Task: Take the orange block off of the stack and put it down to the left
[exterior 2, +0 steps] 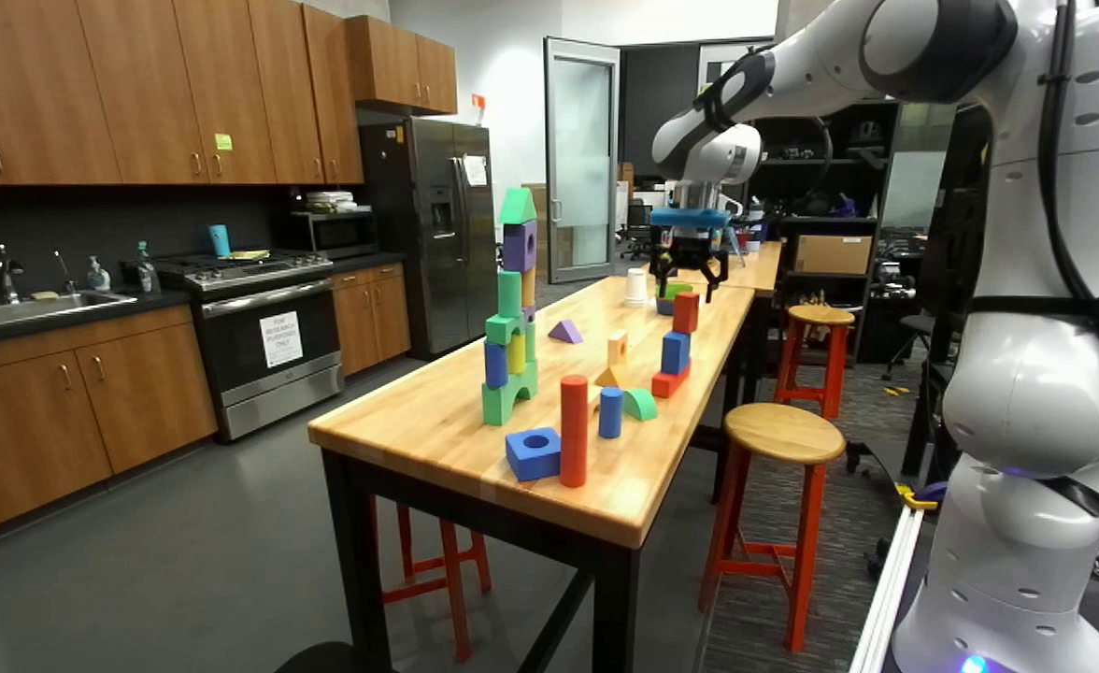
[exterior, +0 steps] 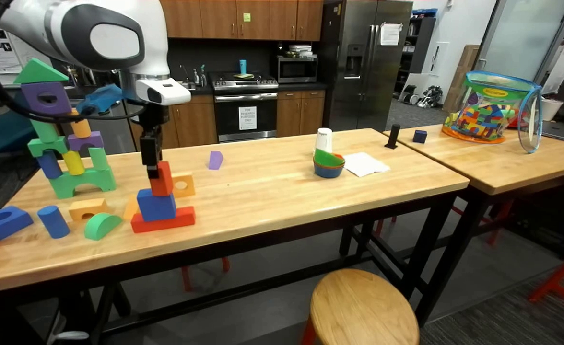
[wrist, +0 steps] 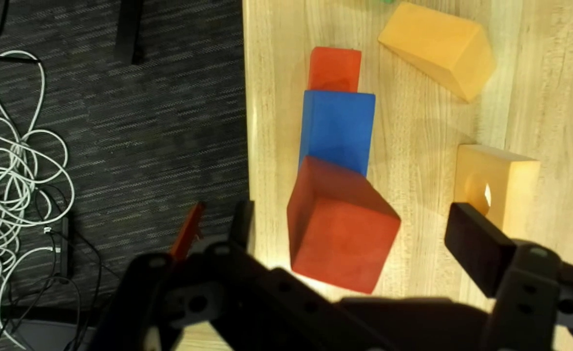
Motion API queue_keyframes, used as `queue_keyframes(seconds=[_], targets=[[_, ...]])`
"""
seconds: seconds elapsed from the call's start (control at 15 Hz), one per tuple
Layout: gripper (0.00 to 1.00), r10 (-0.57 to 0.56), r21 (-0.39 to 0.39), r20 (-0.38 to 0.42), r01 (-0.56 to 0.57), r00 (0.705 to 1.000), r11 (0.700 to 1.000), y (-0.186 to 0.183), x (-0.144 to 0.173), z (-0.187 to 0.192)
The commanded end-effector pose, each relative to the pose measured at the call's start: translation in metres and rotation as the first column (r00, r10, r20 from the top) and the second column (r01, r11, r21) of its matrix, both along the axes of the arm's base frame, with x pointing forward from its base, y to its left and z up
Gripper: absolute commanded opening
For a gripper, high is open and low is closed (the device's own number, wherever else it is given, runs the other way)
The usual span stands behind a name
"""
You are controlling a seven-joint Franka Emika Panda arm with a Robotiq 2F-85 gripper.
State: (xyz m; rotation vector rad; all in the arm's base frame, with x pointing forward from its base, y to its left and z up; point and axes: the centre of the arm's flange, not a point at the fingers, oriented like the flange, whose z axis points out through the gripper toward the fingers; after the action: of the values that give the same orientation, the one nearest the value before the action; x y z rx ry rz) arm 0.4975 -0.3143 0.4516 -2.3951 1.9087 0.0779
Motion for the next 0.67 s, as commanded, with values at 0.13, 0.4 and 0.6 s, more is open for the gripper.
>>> queue_keyframes(seconds=[0.13, 0.4, 0.6], targets=[[0.54, -0.004, 0.017, 0.006, 0.004, 1.0, 1.0, 0.0003, 0.0014, 0.0014], [0.23, -0.002, 0.018, 0.006, 0.002, 1.0, 1.0, 0.0005, 0.0007, 0.0011], [0.16, 0.009, 0.022, 0.007, -0.009, 1.0, 1.0, 0.0037, 0.0017, 0.0012]])
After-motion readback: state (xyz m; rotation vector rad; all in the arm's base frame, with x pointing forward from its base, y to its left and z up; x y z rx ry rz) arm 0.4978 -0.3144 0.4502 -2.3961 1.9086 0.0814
